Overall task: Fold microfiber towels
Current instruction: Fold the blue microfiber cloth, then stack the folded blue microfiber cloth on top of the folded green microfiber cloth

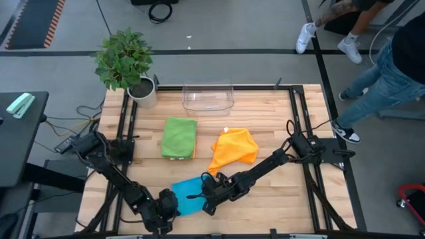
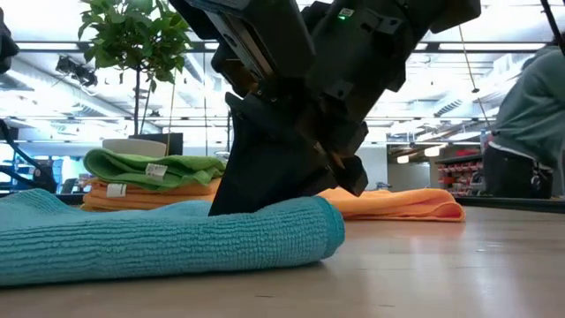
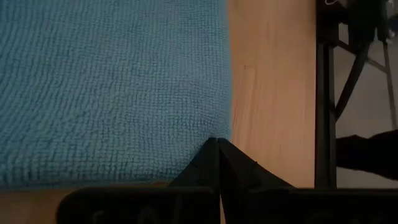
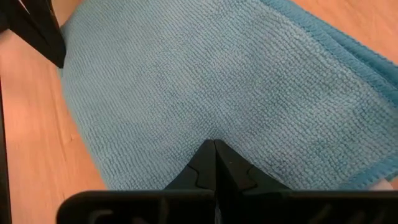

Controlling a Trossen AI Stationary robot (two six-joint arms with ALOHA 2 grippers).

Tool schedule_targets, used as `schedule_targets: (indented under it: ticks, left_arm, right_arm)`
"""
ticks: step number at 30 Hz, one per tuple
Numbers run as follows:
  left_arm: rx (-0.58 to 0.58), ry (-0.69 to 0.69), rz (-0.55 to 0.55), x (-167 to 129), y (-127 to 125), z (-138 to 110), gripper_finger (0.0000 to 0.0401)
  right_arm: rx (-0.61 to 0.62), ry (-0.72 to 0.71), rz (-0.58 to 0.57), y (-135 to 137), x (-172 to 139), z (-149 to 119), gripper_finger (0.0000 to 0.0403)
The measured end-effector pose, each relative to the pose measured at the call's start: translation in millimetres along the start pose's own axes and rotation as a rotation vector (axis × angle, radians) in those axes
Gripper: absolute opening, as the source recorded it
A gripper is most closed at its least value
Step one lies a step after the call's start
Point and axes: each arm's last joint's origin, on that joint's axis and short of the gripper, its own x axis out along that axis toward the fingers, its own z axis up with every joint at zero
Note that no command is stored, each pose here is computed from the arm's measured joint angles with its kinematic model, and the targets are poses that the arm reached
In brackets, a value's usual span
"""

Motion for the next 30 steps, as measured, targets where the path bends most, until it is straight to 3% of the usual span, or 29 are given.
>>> schedule_targets:
  ticks: [6, 11, 14, 19, 24, 30]
  left_arm:
    - [0.037, 0.015, -0.037, -14.1, -2.5, 7.1, 0.0002]
    - [0.065, -0.058, -0.142, -49.2, -14.9, 29.0, 0.0009]
    - [0.181, -0.135, -0.186, -67.6, -20.7, 37.5, 0.0009]
    - [0.516, -0.178, -0.207, -74.1, -26.9, 31.5, 0.0015]
    - [0.643, -0.181, -0.178, -64.2, -25.9, 28.7, 0.0074]
    - [0.736, -0.121, -0.136, -38.2, -17.3, 26.2, 0.0191]
  right_arm:
    - [-0.008, 0.000, 0.004, 1.6, -7.5, 3.6, 0.0003]
    - [-0.033, -0.052, 0.043, 10.1, -47.9, 24.3, 0.0003]
    - [-0.164, -0.070, 0.075, 20.0, -65.1, 22.7, 0.0005]
    - [-0.500, -0.066, 0.123, 40.8, -75.8, -3.2, 0.0050]
    - [-0.711, -0.063, 0.096, 52.0, -69.1, -33.4, 0.0126]
    - [-0.830, -0.129, 0.003, 55.2, -65.9, -43.4, 0.0183]
